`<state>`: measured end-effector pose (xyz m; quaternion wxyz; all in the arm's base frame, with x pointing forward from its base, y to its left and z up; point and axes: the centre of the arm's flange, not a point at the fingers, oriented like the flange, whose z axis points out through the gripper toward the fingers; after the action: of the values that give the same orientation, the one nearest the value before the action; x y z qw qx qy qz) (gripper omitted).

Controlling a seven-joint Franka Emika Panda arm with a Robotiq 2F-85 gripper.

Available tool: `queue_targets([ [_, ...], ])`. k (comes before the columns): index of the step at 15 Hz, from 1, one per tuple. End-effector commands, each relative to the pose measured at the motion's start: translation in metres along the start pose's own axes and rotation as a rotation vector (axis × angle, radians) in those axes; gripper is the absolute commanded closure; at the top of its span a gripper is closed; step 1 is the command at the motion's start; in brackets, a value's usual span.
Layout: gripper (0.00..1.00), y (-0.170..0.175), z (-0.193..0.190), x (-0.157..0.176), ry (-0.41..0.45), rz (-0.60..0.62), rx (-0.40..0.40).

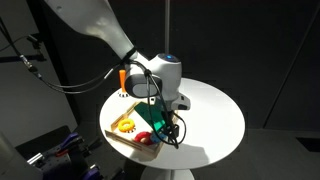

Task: Remove the blue ring from the wooden tray and put it on the table to the right

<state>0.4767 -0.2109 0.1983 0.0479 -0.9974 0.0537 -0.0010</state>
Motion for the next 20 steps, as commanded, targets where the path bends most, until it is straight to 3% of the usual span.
queue_targets([
  [1, 0.34, 0.007, 0.007, 0.013, 0.013, -0.018, 0.012],
  [8, 0.9, 0.006, -0.004, 0.017, 0.03, -0.013, 0.015],
  [13, 0.9, 0.01, -0.027, 0.019, 0.081, 0.004, 0.019],
  [20, 0.9, 0.05, -0.041, 0.028, 0.11, 0.096, -0.019],
])
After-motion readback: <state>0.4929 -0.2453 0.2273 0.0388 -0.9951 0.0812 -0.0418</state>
